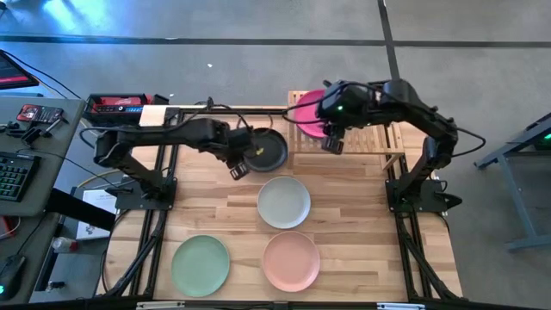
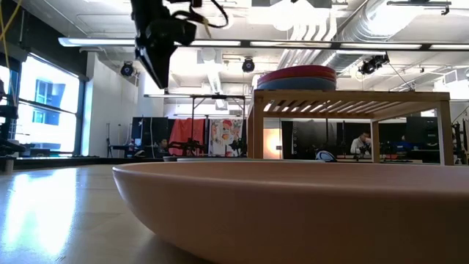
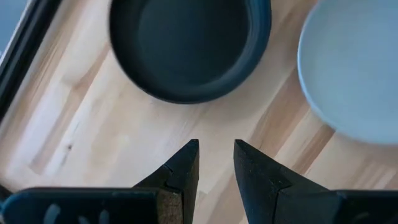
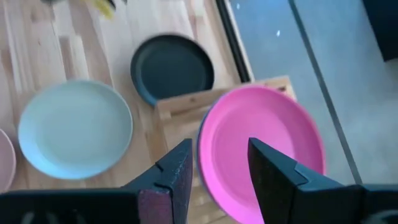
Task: Place and stack plates onto a shelf
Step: Put the black plate on the shelf
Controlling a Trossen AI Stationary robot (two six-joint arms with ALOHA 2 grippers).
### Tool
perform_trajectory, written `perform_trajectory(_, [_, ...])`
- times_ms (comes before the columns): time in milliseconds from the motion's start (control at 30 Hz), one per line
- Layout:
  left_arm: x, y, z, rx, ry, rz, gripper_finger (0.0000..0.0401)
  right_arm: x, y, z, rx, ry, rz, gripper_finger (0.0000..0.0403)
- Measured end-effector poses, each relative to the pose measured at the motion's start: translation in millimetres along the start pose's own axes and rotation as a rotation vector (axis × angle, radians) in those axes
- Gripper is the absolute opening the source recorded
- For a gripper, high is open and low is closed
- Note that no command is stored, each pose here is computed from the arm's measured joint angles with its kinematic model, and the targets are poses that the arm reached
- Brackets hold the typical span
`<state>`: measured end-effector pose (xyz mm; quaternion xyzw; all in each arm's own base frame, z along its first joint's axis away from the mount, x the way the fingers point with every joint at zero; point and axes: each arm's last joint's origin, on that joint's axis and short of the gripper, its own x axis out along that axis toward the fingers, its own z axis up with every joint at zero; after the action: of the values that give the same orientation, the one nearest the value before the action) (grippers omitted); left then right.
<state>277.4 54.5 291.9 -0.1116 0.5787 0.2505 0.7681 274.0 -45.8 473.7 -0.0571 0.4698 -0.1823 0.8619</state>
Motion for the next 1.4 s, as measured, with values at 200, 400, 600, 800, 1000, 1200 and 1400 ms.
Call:
perform_trajectory(200, [21.8,-14.8,3.7,0.193,0.071,0.009,0.0090,-16.0,-5.0,-1.3,0.018,-0.058,-0.004,0.0132])
perform_trajectory(400, [35.0,-21.4,4.5,0.323,0.100,0.009,0.0090,-15.0,-5.1,-6.8,0.056,-0.035,-0.003,0.0132])
perform_trajectory(600, [59.5,-24.2,-4.2,0.445,0.075,-0.002,0.0090,-15.4,-5.2,-6.9,0.056,-0.036,-0.003,0.0132])
perform_trajectory(800, [84.6,-27.0,-12.1,0.555,0.010,-0.007,0.0090,-15.4,-5.2,-7.0,0.054,-0.036,-0.002,0.0132])
perform_trajectory(1000, [100.7,-25.1,-16.2,0.640,-0.044,-0.003,0.0090,-15.4,-5.2,-7.0,0.049,-0.036,-0.003,0.0132])
perform_trajectory(1200, [108.6,-21.3,-19.3,0.680,-0.054,0.000,0.0090,-15.3,-5.2,-7.0,0.047,-0.036,-0.003,0.0132])
perform_trajectory(1400, [120.7,-21.0,-19.4,0.732,-0.060,0.010,0.0090,-15.3,-5.2,-7.0,0.054,-0.036,-0.002,0.0132])
